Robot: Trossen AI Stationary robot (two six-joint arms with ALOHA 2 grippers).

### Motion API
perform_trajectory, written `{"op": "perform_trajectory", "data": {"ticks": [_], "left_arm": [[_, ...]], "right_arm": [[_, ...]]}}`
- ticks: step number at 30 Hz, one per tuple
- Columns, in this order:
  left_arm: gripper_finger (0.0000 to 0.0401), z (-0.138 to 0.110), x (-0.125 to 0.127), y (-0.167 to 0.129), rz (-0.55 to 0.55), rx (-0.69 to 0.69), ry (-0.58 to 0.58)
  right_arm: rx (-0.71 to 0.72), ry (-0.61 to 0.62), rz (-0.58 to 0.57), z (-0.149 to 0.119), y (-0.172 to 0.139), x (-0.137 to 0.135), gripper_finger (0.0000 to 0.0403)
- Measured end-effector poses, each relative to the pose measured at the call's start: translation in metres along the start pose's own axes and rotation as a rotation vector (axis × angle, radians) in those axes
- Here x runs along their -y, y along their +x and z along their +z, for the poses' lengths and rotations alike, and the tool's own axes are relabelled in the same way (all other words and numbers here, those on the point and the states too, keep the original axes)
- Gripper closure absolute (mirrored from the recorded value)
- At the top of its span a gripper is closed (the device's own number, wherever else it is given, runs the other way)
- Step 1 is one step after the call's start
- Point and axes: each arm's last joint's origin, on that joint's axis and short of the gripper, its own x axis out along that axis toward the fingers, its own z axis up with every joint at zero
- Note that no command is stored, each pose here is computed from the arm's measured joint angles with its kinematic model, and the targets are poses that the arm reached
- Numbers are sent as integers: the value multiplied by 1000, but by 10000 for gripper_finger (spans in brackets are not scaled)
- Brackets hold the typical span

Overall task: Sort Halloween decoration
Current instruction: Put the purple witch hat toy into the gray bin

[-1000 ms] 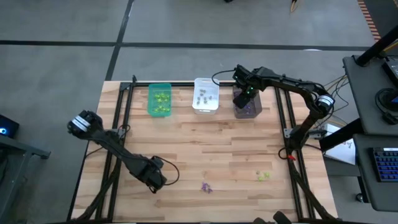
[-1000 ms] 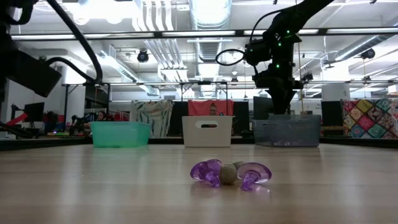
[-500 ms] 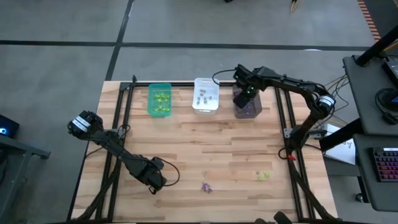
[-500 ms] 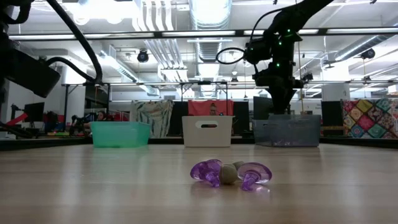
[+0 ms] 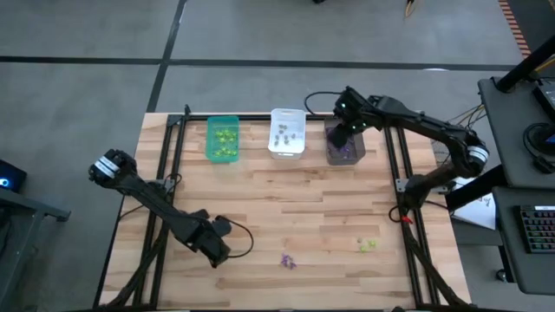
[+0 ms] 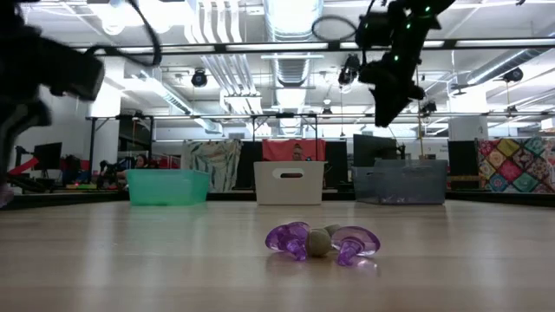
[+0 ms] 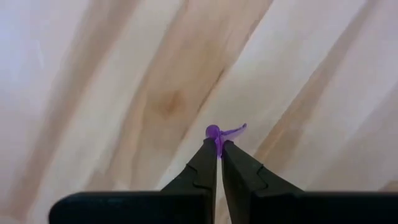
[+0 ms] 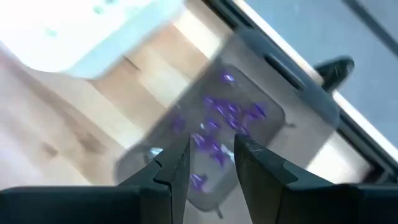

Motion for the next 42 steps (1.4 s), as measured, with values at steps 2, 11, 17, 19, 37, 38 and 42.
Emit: {"op": "perform_trajectory", "data": {"ticks": [2, 11, 17, 19, 37, 38, 42], "left_arm": [[401, 2, 0, -7, -23, 70, 35], [401, 27, 12, -38, -153, 540, 261], [401, 54, 24, -54, -230, 788, 444], [401, 61, 26, -58, -237, 856, 492], [401, 87, 12, -72, 232, 1175, 293], [401, 87, 12, -72, 229, 1178, 286], [401, 91, 11, -74, 199, 1201, 230]], "right_arm": [[59, -25, 22, -4, -8, -8, 284], [352, -218, 196, -37, -25, -63, 284], [518, -345, 342, -66, -23, -100, 284], [579, -384, 402, -75, -22, -115, 284], [946, -517, 618, -118, -12, -202, 284], [952, -509, 594, -117, -9, -204, 284], [995, -484, 577, -115, 4, -213, 284]]}}
